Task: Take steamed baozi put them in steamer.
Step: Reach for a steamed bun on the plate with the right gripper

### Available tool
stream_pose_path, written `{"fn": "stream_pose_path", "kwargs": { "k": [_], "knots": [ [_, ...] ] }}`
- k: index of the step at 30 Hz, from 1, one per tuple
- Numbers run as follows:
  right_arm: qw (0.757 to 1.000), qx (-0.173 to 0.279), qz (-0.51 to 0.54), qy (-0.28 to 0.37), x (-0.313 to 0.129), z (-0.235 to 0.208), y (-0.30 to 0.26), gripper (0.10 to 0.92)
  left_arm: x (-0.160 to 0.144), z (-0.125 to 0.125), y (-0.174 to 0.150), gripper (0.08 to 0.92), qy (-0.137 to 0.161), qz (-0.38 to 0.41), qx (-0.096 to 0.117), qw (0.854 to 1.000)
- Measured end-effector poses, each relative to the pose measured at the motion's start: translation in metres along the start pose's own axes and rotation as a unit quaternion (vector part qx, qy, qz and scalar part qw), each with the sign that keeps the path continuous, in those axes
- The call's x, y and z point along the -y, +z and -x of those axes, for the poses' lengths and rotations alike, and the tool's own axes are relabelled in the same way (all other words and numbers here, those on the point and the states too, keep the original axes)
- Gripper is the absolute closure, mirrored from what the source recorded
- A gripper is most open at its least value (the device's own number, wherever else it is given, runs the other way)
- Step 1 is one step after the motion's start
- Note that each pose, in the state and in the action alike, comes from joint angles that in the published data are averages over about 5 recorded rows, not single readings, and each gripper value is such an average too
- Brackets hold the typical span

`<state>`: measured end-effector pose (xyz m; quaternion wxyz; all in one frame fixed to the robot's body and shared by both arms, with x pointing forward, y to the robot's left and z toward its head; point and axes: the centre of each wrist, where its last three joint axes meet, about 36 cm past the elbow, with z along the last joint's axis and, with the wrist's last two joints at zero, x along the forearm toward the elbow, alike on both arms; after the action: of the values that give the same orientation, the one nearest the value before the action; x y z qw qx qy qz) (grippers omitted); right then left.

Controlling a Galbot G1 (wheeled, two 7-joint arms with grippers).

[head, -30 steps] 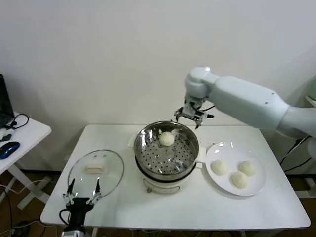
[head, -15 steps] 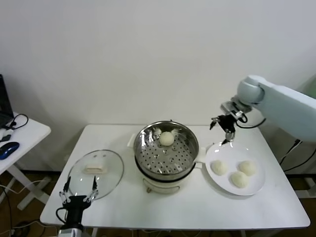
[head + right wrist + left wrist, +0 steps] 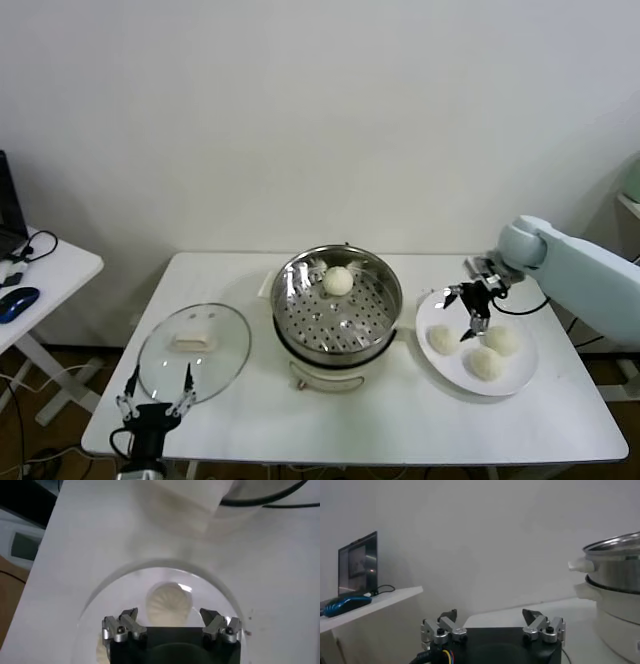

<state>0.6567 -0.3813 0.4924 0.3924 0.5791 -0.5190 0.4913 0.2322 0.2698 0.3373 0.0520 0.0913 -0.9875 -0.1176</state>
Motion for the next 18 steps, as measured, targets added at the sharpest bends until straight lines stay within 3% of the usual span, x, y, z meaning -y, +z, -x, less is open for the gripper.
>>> {"fn": "stream_pose_path", "kwargs": {
  "k": [18],
  "knots": [
    [0.999,0.004,0.027,0.018,0.002,0.038,0.011,0.200,0.005,-0.002,0.005,0.177,0.002,-0.004,-0.003,1.000]
  ]
}}
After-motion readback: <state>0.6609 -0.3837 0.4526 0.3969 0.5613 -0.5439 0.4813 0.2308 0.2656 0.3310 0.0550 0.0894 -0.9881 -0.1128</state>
